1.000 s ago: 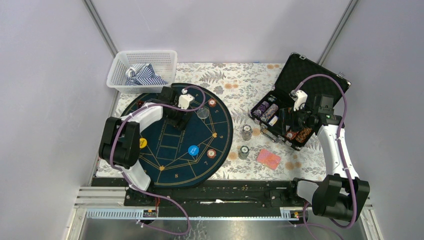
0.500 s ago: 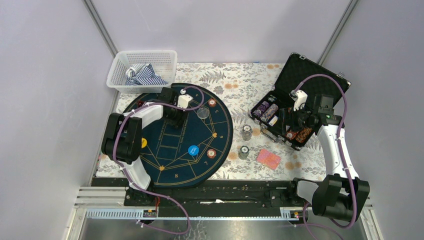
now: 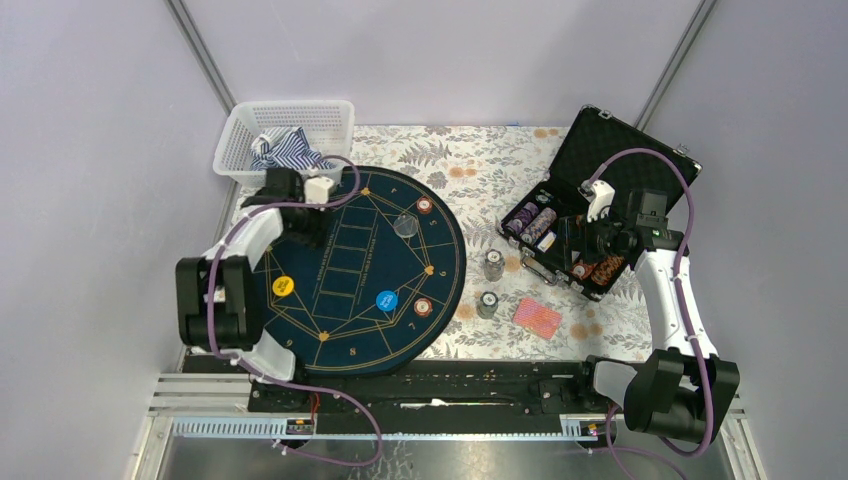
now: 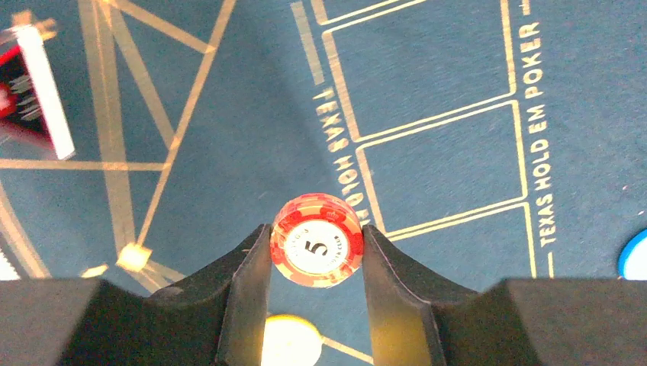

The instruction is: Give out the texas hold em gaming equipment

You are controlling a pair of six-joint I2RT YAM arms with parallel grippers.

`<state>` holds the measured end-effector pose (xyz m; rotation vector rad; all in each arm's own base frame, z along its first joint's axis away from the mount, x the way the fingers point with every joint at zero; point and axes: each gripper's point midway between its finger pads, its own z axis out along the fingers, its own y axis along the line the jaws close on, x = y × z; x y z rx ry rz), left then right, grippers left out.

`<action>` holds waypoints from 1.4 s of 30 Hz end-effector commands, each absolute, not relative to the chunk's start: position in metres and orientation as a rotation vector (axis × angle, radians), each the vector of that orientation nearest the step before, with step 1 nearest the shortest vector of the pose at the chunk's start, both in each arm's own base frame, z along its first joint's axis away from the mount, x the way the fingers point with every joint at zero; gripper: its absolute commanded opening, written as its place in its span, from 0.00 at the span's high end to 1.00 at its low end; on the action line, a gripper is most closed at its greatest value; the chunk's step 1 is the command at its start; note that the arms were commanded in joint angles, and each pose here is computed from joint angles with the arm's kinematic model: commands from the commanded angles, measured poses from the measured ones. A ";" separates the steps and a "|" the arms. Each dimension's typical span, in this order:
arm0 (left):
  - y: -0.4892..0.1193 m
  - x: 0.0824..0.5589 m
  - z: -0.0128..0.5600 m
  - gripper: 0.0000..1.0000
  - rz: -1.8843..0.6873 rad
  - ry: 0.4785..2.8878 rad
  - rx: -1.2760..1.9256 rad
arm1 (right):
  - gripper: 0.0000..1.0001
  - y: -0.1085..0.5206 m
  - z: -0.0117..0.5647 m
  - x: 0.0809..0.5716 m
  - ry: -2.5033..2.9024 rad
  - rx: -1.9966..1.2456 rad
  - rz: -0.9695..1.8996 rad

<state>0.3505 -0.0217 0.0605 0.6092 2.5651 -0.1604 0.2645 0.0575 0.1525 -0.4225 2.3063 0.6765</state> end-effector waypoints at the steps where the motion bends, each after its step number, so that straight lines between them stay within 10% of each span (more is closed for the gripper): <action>1: 0.013 0.339 0.096 0.67 -0.089 2.502 0.588 | 0.00 0.059 0.160 0.265 2.289 -0.433 0.688; 42: 0.111 0.169 0.045 0.63 -0.156 2.633 0.682 | 0.00 0.031 0.129 0.269 2.487 -0.379 0.543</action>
